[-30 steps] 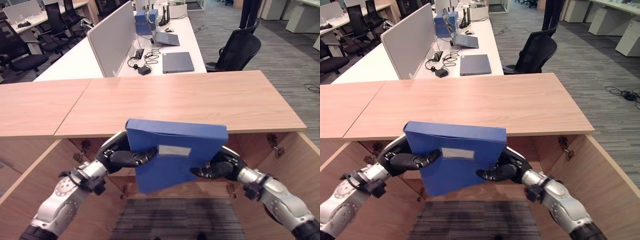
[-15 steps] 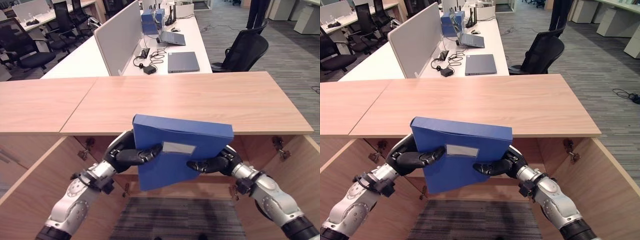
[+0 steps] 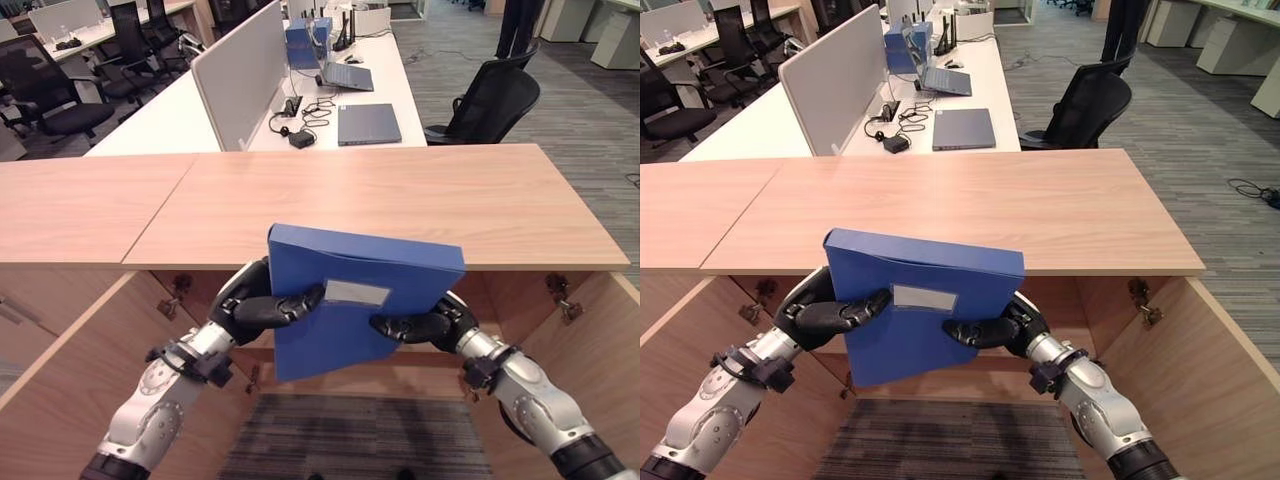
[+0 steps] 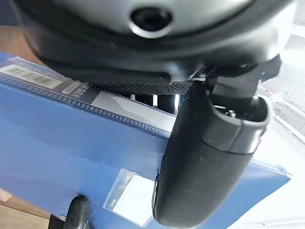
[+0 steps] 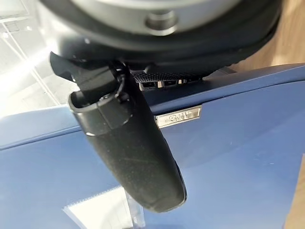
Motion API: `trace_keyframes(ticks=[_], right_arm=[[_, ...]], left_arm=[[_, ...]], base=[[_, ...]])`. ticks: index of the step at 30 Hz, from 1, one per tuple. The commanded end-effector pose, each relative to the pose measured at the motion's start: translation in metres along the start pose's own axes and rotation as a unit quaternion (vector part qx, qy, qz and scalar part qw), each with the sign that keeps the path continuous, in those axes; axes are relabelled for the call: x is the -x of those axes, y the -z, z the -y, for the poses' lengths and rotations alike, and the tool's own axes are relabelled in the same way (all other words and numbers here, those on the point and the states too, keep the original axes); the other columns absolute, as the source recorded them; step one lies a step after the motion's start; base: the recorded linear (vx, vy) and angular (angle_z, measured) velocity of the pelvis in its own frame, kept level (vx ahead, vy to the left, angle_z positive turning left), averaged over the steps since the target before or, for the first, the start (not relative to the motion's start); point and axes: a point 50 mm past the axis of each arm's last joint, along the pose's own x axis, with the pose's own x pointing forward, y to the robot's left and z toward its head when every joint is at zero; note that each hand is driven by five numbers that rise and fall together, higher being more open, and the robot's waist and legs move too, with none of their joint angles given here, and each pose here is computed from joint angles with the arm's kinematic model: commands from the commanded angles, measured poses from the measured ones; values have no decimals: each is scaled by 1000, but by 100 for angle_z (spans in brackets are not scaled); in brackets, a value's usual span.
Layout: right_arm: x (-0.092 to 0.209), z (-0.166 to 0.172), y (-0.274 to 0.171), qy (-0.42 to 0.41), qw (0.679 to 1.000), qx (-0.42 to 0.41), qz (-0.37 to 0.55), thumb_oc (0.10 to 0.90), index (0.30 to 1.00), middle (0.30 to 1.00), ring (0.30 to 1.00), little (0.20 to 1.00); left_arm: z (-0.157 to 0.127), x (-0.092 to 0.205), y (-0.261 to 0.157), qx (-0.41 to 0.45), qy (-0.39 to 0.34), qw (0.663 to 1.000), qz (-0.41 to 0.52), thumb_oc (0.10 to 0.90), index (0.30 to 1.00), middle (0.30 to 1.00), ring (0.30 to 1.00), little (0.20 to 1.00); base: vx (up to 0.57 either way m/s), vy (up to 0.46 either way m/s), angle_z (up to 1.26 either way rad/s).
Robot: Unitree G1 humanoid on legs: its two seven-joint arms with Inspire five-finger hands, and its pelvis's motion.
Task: Put the empty folder in the office cabinet
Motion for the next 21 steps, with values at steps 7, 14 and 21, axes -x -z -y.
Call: trace_keyframes(ticks=[7,14,21], right_arm=[[-46,-88,-94,-250,936,-18,246,400,300,300,300,300],[-42,-90,-85,-268,940,-3,210,400,300,300,300,300],[-39,-85,-82,-260,945,9,197,400,300,300,300,300]], left_arm=[[56,-46,-43,-6,169,976,140,400,300,300,300,300],[53,-42,-41,-13,160,977,142,400,300,300,300,300],[44,-38,-39,-42,130,981,137,800,900,900,900,900]], base=[[0,0,0],[0,0,0],[0,0,0]])
